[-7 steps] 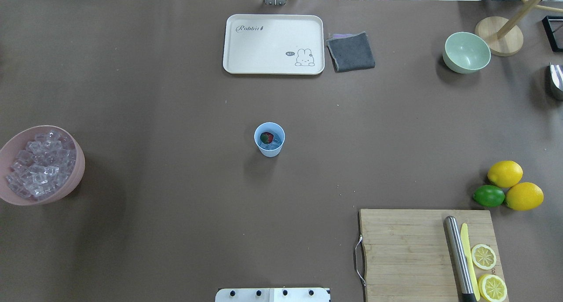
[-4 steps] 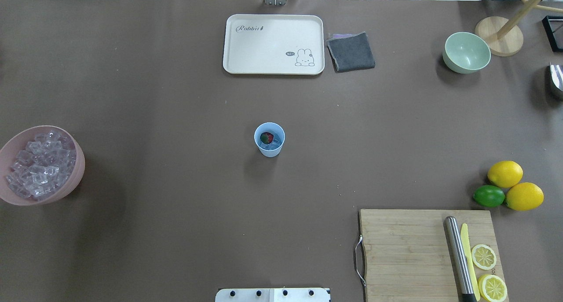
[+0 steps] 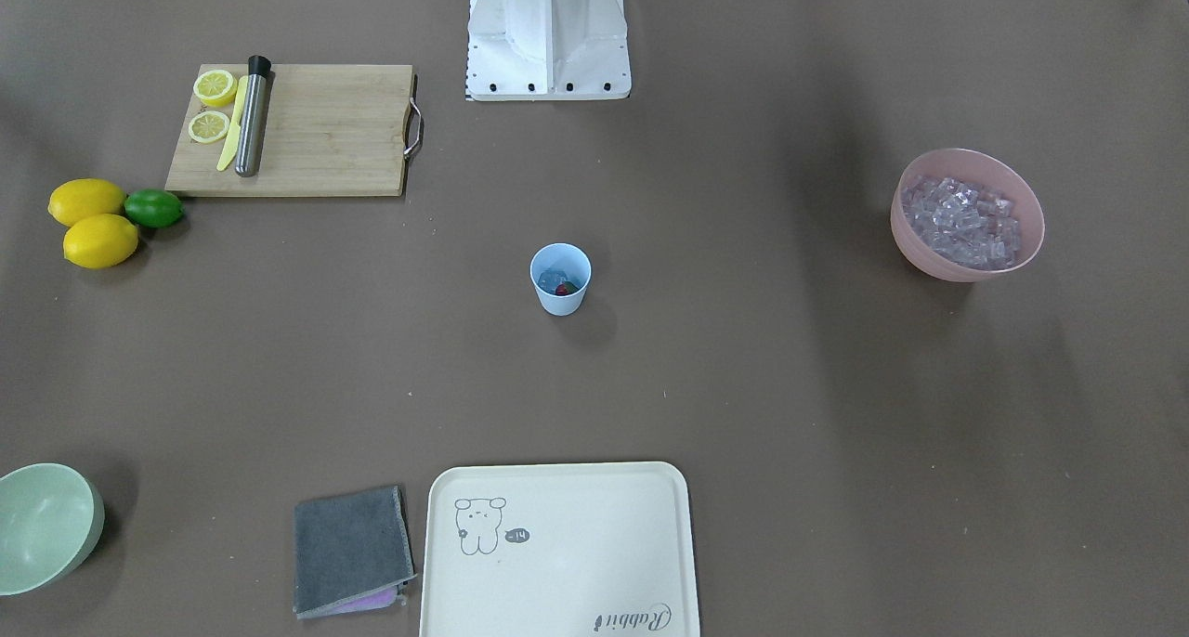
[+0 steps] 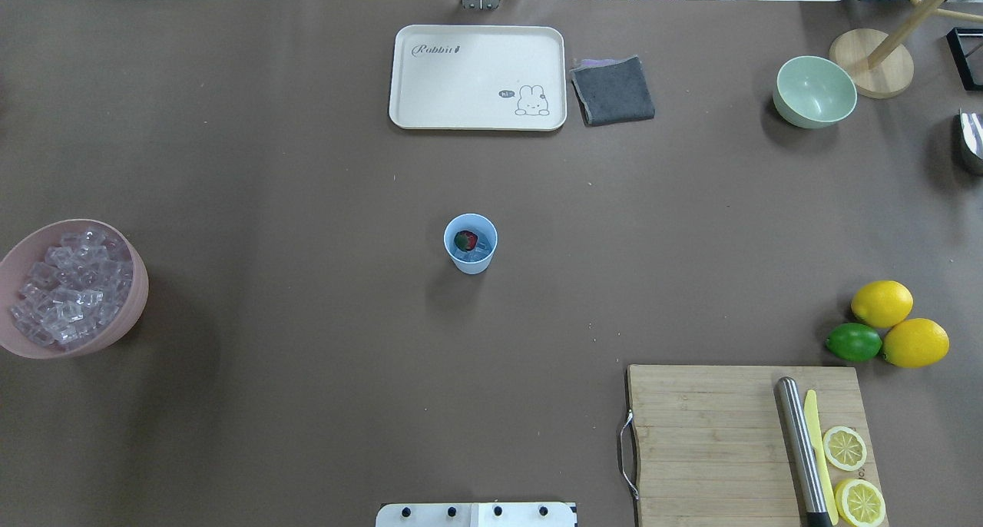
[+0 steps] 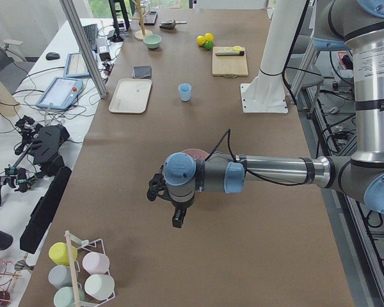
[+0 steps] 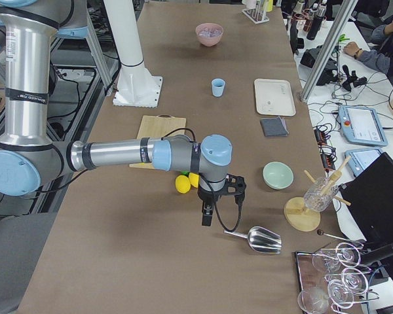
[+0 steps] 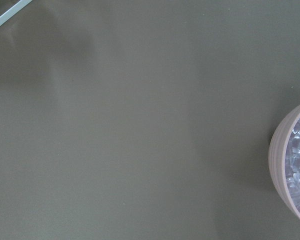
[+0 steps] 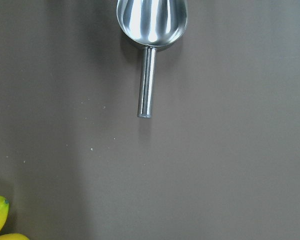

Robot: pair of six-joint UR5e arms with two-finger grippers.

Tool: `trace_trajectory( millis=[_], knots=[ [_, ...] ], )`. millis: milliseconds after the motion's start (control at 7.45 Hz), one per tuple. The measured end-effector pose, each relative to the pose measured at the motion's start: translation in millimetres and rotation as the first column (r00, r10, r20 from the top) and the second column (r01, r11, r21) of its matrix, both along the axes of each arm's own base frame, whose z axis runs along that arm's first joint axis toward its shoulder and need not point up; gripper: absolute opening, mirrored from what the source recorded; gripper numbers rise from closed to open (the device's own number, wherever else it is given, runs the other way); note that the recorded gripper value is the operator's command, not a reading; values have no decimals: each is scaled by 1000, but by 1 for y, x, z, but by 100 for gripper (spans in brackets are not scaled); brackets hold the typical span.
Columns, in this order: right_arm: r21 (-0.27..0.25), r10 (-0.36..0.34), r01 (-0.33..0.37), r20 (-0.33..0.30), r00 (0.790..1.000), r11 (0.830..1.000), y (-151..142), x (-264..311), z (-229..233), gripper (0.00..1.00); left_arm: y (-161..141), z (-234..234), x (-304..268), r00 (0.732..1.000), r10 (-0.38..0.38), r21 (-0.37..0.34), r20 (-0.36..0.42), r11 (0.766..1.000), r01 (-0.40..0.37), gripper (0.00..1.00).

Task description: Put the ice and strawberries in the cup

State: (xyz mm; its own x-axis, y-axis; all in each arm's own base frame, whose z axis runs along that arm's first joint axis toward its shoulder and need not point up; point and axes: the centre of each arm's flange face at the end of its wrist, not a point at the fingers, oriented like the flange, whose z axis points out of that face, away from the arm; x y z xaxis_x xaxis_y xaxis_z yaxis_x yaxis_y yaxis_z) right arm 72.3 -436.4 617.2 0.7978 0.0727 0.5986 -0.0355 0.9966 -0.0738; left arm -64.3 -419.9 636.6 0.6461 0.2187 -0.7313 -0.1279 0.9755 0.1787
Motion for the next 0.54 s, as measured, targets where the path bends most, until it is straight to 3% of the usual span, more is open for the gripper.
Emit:
trace_trajectory(
  millis=[268, 537],
  knots=[
    [-10, 40, -40, 95, 995, 999, 2, 8, -7, 100, 3, 3, 0, 1000, 0, -8, 2, 1000, 0, 99],
    [-22, 50, -48, 113, 992, 999, 10, 11, -2, 100, 4, 4, -1, 1000, -1, -10, 5, 1000, 1, 99]
  ],
)
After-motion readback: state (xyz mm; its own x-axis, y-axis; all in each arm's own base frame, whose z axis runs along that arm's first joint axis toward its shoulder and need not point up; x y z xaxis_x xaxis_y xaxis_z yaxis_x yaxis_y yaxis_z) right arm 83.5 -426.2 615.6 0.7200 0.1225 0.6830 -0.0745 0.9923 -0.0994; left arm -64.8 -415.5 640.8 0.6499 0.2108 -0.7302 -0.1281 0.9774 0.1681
